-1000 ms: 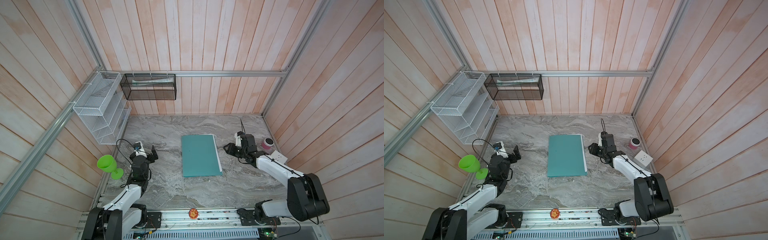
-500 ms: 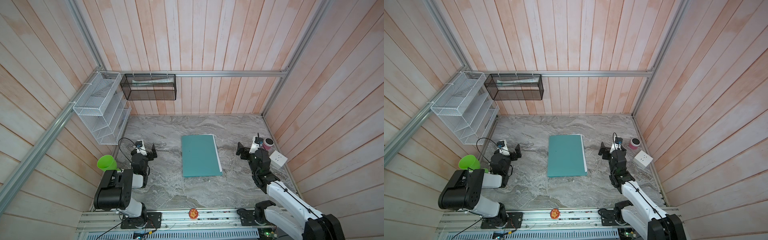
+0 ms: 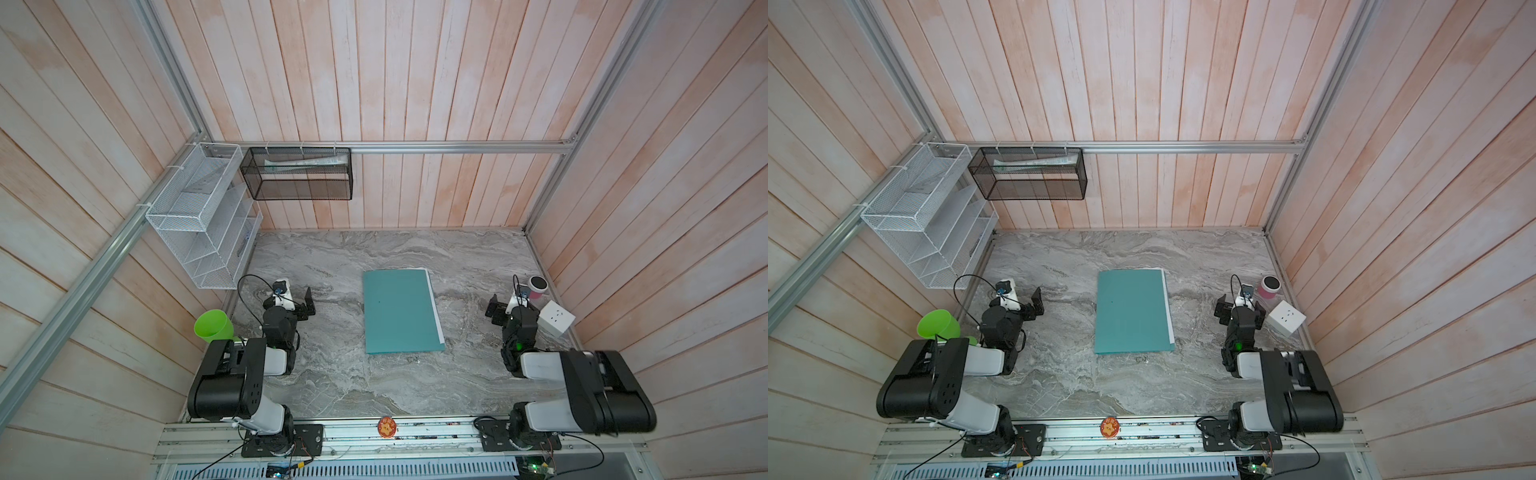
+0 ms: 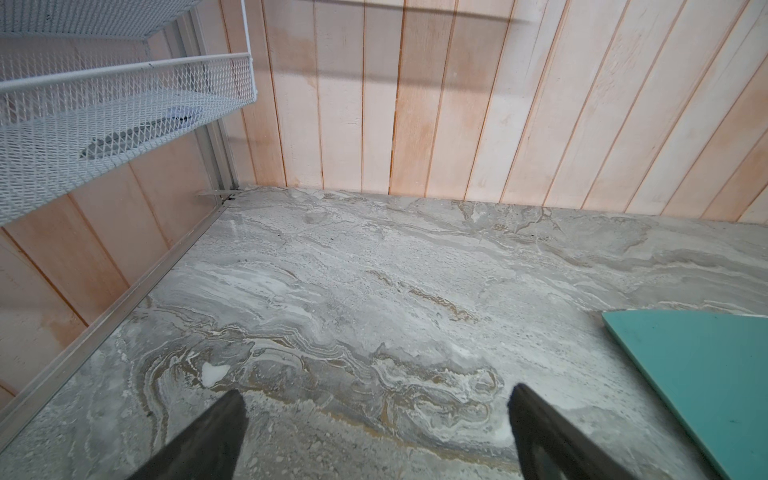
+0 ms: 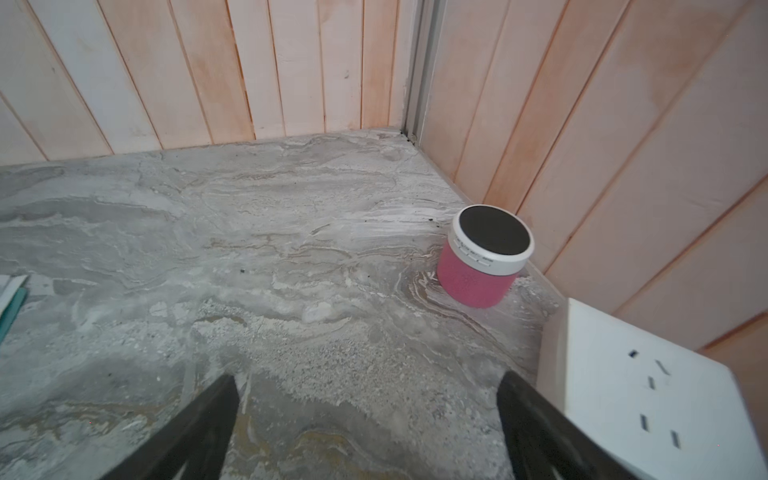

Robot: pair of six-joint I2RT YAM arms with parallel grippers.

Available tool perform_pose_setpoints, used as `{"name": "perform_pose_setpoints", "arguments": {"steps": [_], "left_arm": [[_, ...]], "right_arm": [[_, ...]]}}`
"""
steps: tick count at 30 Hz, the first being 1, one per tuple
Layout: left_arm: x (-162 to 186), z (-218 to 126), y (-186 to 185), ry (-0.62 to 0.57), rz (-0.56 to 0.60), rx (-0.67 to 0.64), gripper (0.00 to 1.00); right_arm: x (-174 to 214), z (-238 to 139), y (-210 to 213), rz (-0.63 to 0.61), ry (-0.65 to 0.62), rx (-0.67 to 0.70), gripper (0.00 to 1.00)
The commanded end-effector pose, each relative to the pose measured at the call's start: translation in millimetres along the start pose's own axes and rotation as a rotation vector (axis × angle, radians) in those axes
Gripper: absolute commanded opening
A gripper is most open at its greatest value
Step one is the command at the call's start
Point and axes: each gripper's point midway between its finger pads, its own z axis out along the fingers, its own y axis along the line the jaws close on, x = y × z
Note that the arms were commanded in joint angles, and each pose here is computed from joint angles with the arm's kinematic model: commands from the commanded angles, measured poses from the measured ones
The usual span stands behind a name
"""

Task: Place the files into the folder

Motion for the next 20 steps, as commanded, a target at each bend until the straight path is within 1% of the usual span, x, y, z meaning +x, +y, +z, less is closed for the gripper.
{"name": "perform_pose_setpoints", "arguments": {"steps": [1, 2, 3, 5, 9, 15, 20], "left_arm": [[-6.2, 2.9, -3.0, -0.015, 0.019, 0.010, 1.00], [-6.6, 3.0, -3.0, -0.015, 0.020, 0.010, 1.00], [-6.7, 3.0, -3.2, -0.016, 0.020, 0.010, 1.00], [-7.0, 3.1, -3.5, -0.017, 0.019, 0.010, 1.00], [-6.8, 3.2, -3.6, -0.016, 0.020, 0.011, 1.00], [-4.7, 7.0, -3.8, 0.001, 0.019, 0.016, 1.00], [-6.7, 3.6, -4.4, -0.013, 0.019, 0.019, 1.00]], "right_arm": [[-37.9, -1.5, 14.4, 0.001, -0.141, -0.100, 0.98], [-40.3, 2.9, 14.9, 0.007, -0.130, -0.109, 0.98], [-42.1, 1.0, 11.2, 0.030, -0.154, -0.100, 0.98], [-42.2, -0.1, 10.2, 0.031, -0.168, -0.097, 0.98], [-40.8, 2.2, 12.7, 0.018, -0.142, -0.106, 0.98], [-41.0, 3.0, 12.4, 0.026, -0.143, -0.114, 0.98], [-40.3, 3.1, 12.5, 0.026, -0.139, -0.117, 0.98]]}}
